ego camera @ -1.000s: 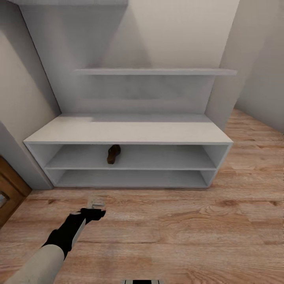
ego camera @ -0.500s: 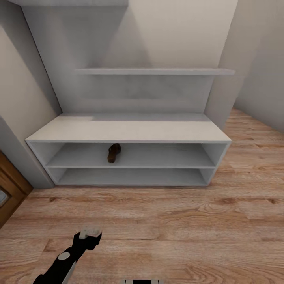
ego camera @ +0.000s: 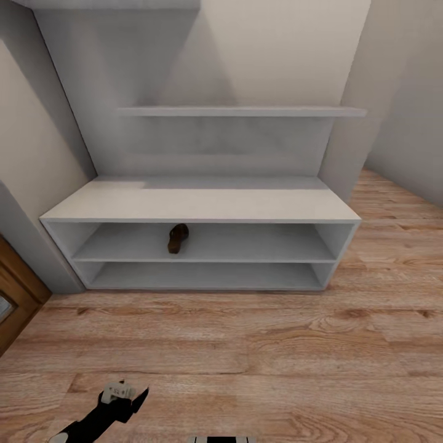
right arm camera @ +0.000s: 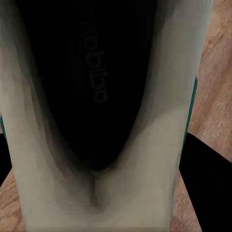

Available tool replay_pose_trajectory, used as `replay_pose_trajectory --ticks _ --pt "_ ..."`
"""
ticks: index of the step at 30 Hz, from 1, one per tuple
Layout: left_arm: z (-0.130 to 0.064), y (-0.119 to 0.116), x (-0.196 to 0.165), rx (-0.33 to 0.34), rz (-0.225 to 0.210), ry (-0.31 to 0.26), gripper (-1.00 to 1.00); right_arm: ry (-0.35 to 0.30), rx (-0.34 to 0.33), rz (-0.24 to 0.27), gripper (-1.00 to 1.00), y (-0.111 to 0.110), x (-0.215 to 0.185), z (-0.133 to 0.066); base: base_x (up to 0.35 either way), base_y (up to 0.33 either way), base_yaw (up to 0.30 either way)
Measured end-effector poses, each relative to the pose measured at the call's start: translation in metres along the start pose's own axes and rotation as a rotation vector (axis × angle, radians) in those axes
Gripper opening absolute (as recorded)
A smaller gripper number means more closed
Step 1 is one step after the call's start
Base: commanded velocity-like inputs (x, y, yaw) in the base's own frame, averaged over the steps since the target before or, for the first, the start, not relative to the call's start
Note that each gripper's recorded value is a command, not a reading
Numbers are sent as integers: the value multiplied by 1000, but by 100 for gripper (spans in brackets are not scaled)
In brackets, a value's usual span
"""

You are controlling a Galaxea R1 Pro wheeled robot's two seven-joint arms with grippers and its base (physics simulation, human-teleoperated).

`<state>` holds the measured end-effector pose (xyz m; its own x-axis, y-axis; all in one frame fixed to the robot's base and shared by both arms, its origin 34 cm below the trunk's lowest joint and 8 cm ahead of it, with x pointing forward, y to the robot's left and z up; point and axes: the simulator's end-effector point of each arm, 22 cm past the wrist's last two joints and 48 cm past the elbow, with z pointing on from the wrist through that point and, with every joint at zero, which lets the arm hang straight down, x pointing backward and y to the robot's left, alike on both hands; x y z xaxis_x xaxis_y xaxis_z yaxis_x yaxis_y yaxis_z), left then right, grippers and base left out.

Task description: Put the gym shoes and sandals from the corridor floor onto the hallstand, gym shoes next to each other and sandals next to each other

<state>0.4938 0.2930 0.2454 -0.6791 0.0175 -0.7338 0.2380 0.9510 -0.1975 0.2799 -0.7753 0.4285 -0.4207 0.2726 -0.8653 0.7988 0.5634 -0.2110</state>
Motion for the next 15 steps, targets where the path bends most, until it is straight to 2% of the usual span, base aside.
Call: replay_pose_trajectory --ticks 3,4,5,11,15 --pt "-11 -6 6 72 -26 -4 100 1 -1 2 -100 1 1 -1 0 0 0" --pt "-21 -10 10 122 -52 -13 100 3 -2 3 -100 2 3 -1 0 0 0" --pt "-24 -10 10 130 -60 -17 100 3 -2 3 -100 2 3 -1 0 0 0" --pt "-38 0 13 119 -117 -47 100 3 -2 4 -100 2 4 -1 0 0 0" --pt "-41 5 13 108 -126 -53 100 9 -3 4 -100 3 7 -1 0 -91 0"
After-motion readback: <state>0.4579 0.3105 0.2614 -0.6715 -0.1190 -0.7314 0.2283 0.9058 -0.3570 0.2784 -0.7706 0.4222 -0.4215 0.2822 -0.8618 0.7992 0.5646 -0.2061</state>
